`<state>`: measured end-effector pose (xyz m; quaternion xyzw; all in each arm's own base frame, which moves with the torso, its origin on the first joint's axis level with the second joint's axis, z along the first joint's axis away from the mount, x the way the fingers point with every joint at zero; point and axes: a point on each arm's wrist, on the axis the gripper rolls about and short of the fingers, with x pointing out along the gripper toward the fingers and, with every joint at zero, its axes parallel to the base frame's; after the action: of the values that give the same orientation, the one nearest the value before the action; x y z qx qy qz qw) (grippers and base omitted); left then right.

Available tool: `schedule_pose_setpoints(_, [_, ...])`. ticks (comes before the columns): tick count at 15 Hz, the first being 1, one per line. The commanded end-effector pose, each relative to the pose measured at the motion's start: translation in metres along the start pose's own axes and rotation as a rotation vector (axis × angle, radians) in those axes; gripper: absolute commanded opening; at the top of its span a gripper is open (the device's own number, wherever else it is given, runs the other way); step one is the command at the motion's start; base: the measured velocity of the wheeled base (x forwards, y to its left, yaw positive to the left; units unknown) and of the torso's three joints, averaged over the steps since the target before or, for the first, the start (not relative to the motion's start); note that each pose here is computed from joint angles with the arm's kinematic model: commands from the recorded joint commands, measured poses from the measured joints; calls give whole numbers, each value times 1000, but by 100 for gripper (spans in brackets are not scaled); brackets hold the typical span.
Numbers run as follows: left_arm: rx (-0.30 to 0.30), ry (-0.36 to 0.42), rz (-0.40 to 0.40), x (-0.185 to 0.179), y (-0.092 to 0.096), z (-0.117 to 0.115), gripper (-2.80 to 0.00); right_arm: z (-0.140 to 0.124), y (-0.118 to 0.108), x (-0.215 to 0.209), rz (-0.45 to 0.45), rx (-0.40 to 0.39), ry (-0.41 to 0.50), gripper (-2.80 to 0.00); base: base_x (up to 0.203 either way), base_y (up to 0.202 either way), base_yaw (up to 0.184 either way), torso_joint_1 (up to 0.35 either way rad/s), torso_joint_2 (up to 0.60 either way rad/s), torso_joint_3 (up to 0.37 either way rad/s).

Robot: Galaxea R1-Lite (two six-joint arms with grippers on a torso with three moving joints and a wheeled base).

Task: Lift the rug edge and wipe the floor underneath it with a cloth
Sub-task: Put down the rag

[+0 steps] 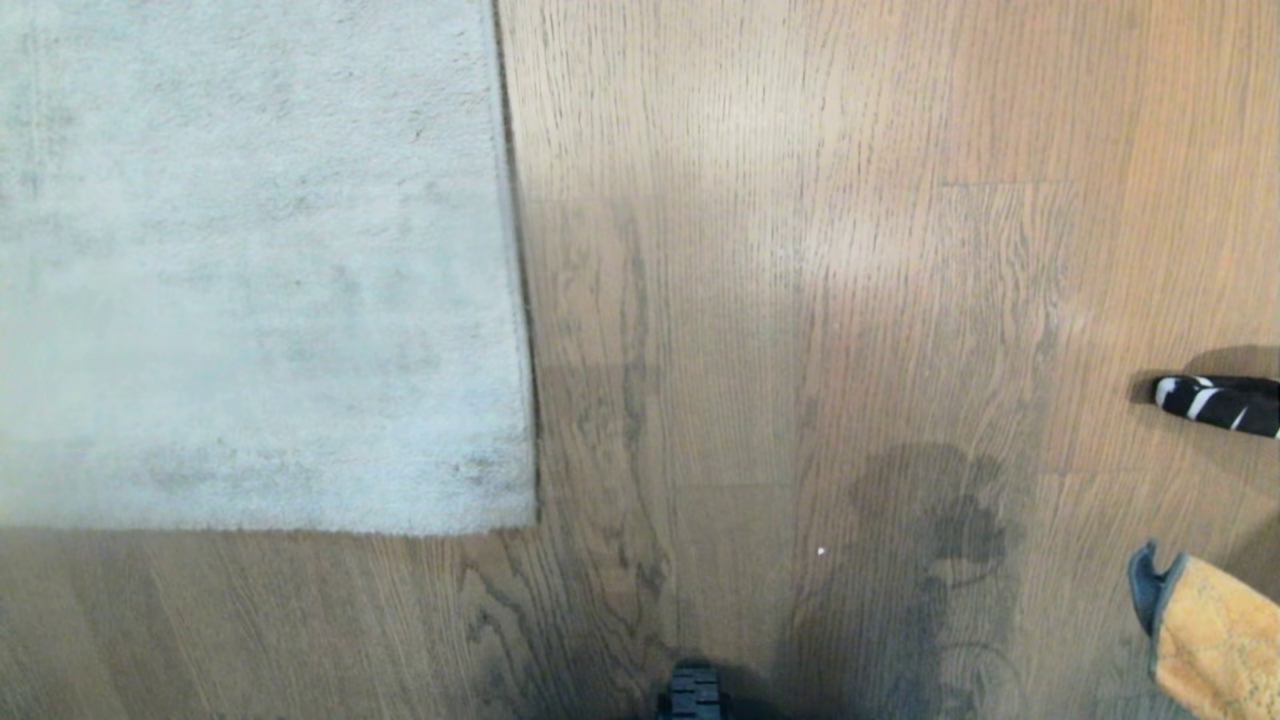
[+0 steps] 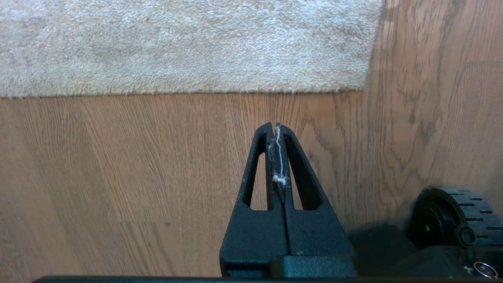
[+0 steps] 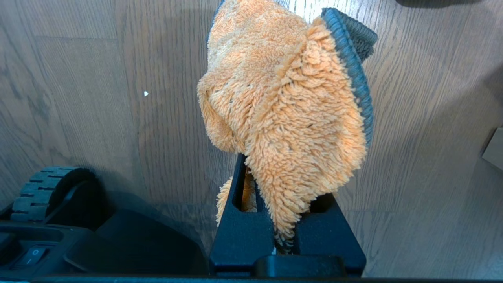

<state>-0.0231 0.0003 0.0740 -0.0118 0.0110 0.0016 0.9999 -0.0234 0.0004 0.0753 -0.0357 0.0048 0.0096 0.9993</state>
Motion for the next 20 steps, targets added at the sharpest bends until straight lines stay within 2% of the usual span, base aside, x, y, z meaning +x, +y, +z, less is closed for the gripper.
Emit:
schedule_pose_setpoints(1, [-1,-1,0,0,0,0,-280,4,0,-1,3,-5,-7,-280,0,0,0,0,0,0])
schedule_pose_setpoints(6, [-1,-1,0,0,0,0,-280,25,-2,-9,9,-8,62,-280,0,0,0,0,0,0])
schedule_pose_setpoints(11, [-1,-1,0,0,0,0,-280,59,-5,16,56,-25,160,-280,0,0,0,0,0,0])
schedule_pose_setpoints(16, [-1,-1,0,0,0,0,-280,82,0,83,151,-31,266,-280,0,0,0,0,0,0])
schedule_pose_setpoints(20, [-1,-1,0,0,0,0,-280,83,7,158,135,-6,302,-280,0,0,0,0,0,0])
